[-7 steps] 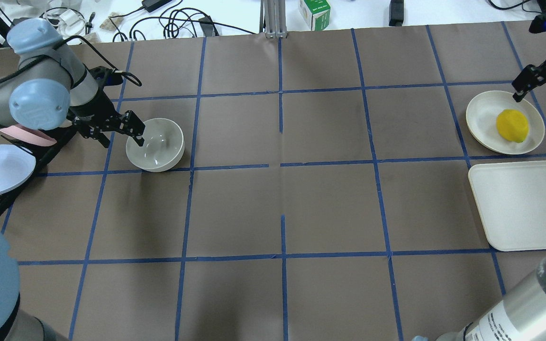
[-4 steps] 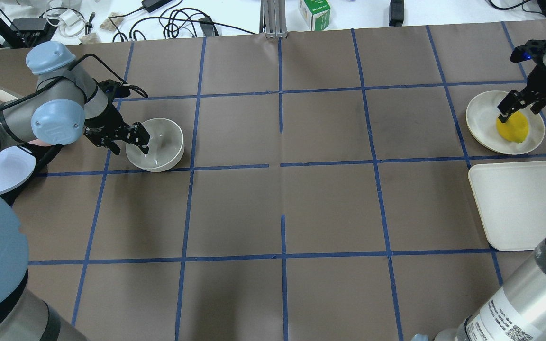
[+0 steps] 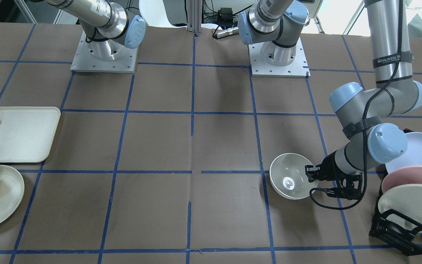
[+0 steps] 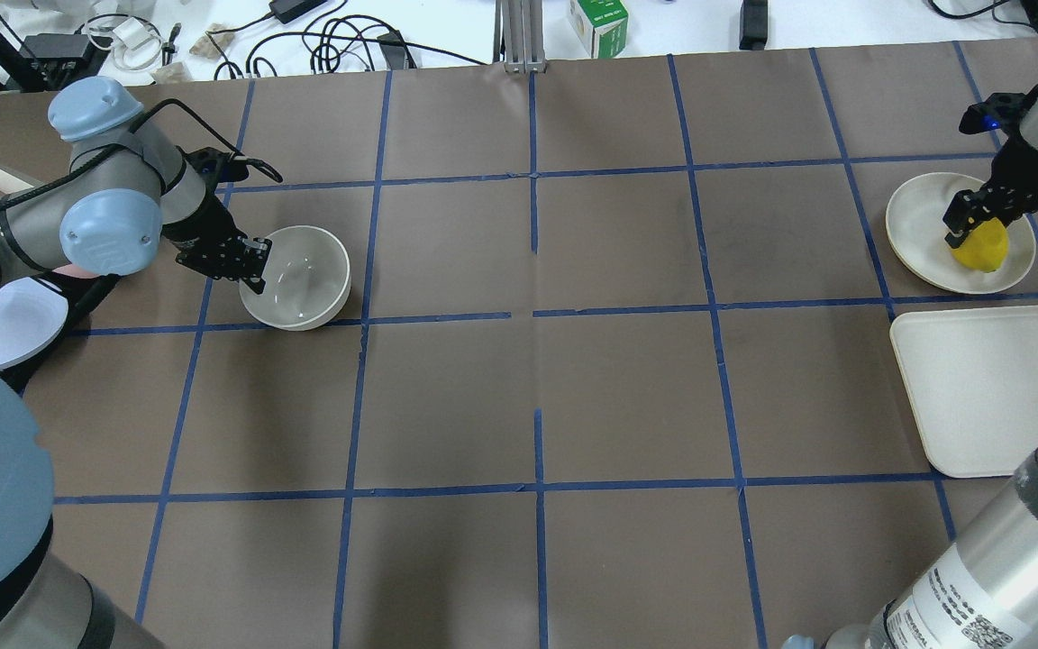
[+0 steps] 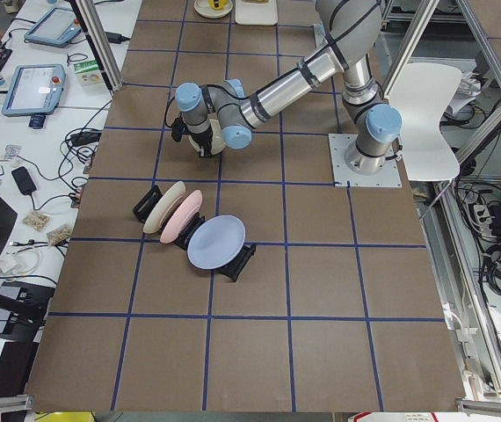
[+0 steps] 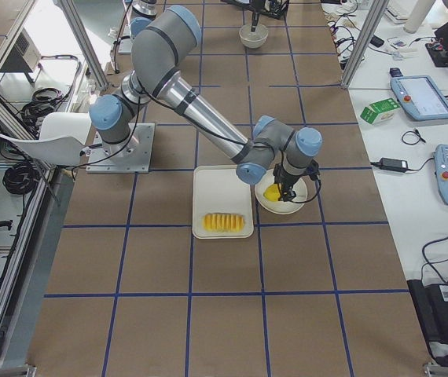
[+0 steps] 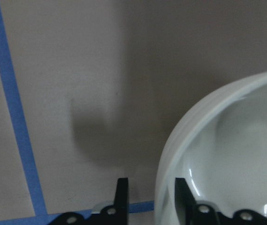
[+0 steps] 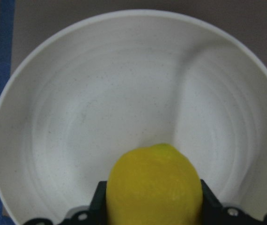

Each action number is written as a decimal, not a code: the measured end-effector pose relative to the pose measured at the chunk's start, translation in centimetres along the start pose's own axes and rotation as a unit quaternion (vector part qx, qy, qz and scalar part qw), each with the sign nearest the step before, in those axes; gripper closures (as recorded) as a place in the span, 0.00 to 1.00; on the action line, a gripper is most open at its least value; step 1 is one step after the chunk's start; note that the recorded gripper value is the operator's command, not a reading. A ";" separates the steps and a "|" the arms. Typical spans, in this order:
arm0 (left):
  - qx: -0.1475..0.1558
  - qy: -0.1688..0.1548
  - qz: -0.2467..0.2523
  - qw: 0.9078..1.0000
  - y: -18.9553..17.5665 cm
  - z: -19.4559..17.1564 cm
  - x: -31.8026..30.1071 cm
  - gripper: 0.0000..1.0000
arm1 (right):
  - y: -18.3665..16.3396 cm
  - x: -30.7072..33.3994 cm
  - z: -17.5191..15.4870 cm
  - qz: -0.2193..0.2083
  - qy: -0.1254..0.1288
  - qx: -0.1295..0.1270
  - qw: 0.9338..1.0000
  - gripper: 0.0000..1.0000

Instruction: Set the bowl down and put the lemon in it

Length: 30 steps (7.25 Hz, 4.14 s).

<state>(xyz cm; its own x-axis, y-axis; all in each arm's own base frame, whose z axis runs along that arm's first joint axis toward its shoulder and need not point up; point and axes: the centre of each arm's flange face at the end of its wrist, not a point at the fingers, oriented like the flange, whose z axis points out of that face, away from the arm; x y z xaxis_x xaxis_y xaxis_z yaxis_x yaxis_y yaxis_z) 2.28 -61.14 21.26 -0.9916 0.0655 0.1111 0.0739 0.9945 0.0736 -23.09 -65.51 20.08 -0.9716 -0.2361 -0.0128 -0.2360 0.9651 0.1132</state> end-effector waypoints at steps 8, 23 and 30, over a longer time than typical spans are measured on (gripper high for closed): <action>0.022 0.100 -0.108 0.989 1.1 1.0 25.6 1.00 | 2.9 -17.7 -22.5 0.079 0.016 0.043 0.996 0.80; 0.018 -0.057 -0.018 0.998 8.4 -23.8 15.7 0.00 | -5.6 -56.7 -11.0 0.134 -0.021 0.035 0.990 0.79; 0.031 -0.064 -0.014 0.997 12.8 -26.5 16.9 0.00 | -6.8 -60.7 -0.7 0.084 -0.019 0.043 0.995 0.00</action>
<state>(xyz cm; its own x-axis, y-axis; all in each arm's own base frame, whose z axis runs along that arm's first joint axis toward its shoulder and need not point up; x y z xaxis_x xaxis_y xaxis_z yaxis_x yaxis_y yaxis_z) -10.71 -49.47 50.32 -0.9989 0.0441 -0.0173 0.0439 0.9989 0.0139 37.47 -57.79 20.77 -0.9970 -0.0677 -0.0379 -0.0689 0.9972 0.0306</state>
